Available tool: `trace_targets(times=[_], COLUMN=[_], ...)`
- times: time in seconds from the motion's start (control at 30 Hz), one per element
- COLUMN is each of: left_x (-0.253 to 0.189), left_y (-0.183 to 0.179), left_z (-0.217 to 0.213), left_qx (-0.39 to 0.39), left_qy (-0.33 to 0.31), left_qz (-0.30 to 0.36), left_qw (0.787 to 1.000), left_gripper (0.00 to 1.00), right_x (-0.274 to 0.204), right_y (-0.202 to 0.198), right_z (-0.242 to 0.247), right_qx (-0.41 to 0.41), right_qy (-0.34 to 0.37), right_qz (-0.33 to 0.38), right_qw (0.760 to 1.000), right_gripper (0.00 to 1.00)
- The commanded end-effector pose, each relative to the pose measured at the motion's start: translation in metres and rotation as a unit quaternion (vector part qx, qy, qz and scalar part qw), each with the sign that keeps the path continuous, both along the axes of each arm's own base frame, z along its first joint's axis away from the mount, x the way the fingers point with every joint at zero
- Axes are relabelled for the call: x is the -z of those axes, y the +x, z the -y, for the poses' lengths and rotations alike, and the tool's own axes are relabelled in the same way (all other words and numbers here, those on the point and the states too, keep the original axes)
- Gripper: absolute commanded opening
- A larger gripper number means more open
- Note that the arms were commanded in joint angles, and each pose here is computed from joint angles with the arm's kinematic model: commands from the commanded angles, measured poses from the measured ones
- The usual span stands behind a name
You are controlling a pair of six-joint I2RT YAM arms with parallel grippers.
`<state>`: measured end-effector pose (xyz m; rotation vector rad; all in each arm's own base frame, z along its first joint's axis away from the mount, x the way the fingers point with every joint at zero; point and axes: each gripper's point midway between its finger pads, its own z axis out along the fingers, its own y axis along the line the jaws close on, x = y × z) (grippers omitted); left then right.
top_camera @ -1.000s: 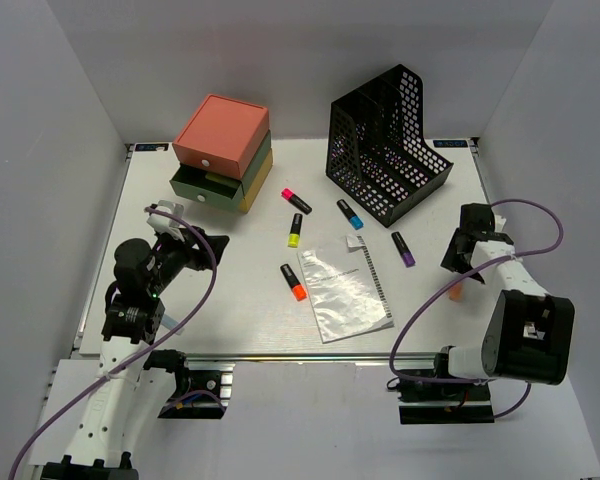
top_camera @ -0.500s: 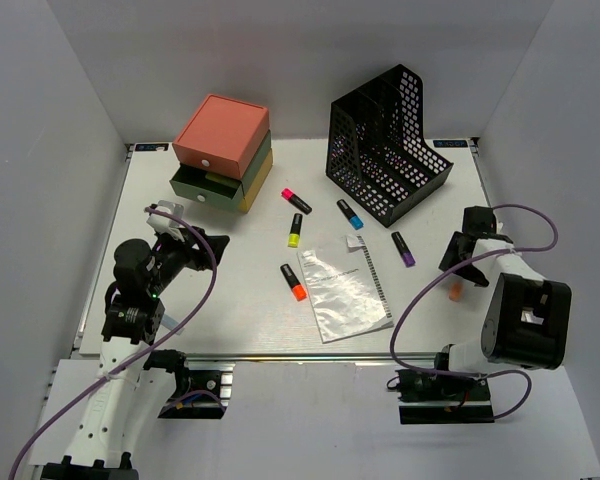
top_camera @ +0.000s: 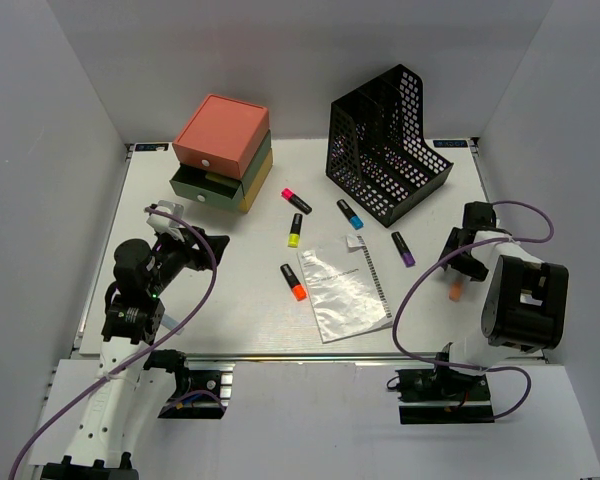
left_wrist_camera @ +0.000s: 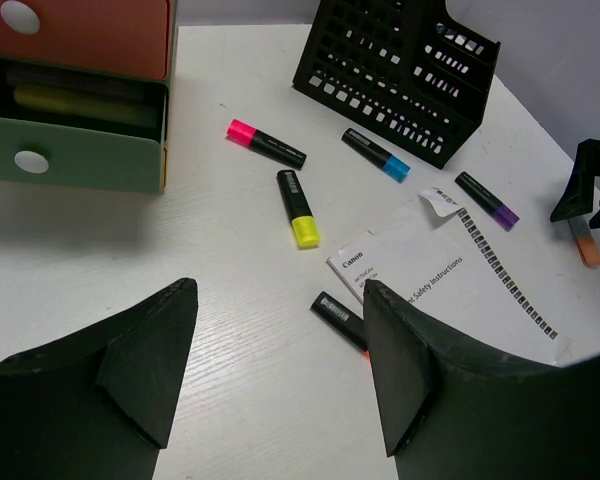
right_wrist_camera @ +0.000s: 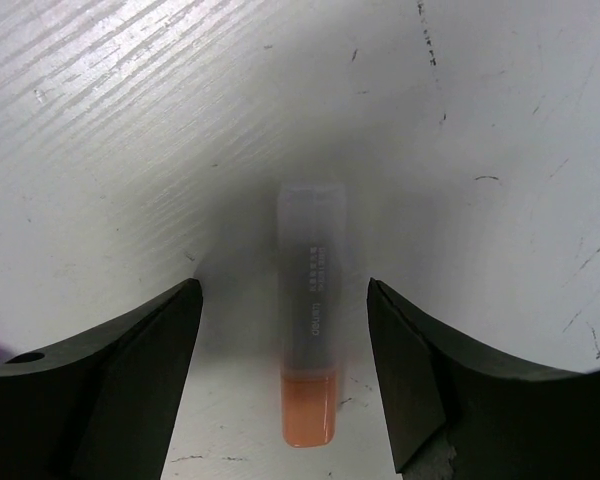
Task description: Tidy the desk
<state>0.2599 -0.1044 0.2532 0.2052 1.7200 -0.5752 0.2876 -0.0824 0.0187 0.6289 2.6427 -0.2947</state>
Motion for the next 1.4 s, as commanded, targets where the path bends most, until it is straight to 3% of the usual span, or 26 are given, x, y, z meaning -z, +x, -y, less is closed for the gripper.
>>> trace_targets(times=[0.0, 0.57, 0.77, 1.13, 1.2, 1.37], left_x=[0.002, 0.000, 0.000, -0.001, -0.002, -0.004], left_y=[-0.002, -0.004, -0.005, -0.006, -0.007, -0.008], left_z=[0.002, 0.002, 0.002, 0.002, 0.001, 0.001], left_qx=[0.005, 0.006, 0.007, 0.004, 0.004, 0.004], left_qy=[-0.001, -0.003, -0.004, -0.005, -0.005, -0.007], left_qz=[0.000, 0.004, 0.003, 0.003, 0.006, 0.008], left_qw=[1.000, 1.000, 1.000, 1.000, 1.000, 1.000], left_gripper=[0.77, 0.77, 0.77, 0.77, 0.77, 0.77], right_x=[0.001, 0.029, 0.033, 0.032, 0.032, 0.027], right_y=[0.006, -0.016, -0.019, -0.021, -0.020, -0.016], right_z=[-0.002, -0.011, -0.009, -0.009, -0.010, -0.010], right_qx=[-0.009, -0.014, -0.010, -0.012, -0.017, -0.024], right_qy=[0.017, 0.084, 0.093, 0.100, 0.103, 0.102], right_qz=[0.004, -0.039, -0.046, -0.038, -0.035, -0.024], right_qw=[1.000, 0.996, 0.995, 0.994, 0.994, 0.994], right_gripper=[0.72, 0.69, 0.64, 0.42, 0.32, 0.19])
